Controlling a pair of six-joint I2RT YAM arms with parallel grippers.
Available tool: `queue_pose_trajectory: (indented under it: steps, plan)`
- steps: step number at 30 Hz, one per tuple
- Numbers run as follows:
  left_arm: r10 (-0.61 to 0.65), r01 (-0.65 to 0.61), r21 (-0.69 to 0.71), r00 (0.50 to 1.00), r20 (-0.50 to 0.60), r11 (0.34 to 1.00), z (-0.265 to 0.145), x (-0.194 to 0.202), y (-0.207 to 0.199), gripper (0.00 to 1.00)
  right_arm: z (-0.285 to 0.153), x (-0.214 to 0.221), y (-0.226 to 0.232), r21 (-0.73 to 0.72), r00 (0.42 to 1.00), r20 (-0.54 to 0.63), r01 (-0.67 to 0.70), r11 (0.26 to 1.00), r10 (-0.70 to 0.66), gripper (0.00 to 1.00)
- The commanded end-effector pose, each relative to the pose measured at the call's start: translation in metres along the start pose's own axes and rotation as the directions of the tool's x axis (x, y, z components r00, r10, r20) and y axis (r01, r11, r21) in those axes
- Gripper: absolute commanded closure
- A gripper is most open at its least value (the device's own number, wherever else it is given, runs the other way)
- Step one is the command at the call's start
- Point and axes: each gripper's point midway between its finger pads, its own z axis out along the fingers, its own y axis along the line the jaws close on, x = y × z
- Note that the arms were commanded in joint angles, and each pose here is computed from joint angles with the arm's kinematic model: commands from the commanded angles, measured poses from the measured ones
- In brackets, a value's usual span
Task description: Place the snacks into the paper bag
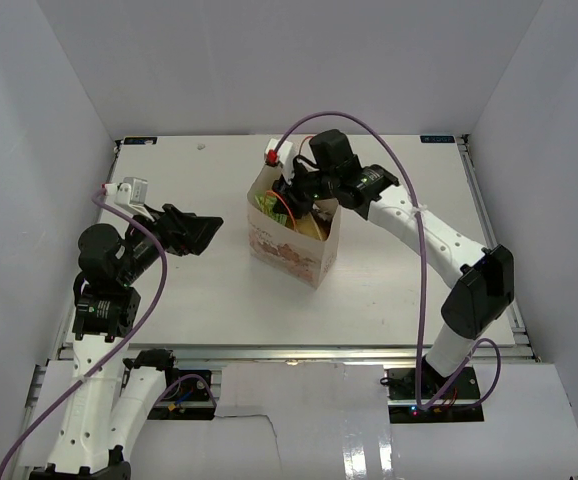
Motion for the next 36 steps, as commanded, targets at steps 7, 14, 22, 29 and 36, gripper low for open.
queue_pose_trajectory:
  steps: [7,14,22,29,36]
  plan:
    - [0.045,-0.046,0.012,0.998,0.038,0.999,-0.007,-0.013,-0.011,0.02,-0.102,-0.135,-0.022,0.208,0.931,0.272,0.191,0.959,-0.244,0.23]
    - [0.064,-0.061,-0.059,0.996,0.062,0.996,-0.018,-0.014,-0.003,0.02,-0.183,-0.089,-0.092,0.546,0.970,0.180,0.037,0.837,-0.161,0.10]
    - [0.050,-0.041,-0.184,0.998,0.043,0.982,-0.024,0.006,0.027,0.02,-0.275,0.063,-0.138,0.782,0.969,0.156,-0.240,0.575,0.192,0.10]
    - [0.020,-0.019,-0.225,1.000,0.000,0.974,-0.020,0.023,0.044,0.02,-0.292,0.180,-0.121,0.915,0.899,0.072,-0.233,0.331,0.433,0.10]
    - [0.006,-0.012,-0.242,1.000,-0.025,0.970,-0.020,0.032,0.050,0.02,-0.288,0.171,-0.108,0.886,0.897,0.137,-0.300,0.353,0.420,0.10]
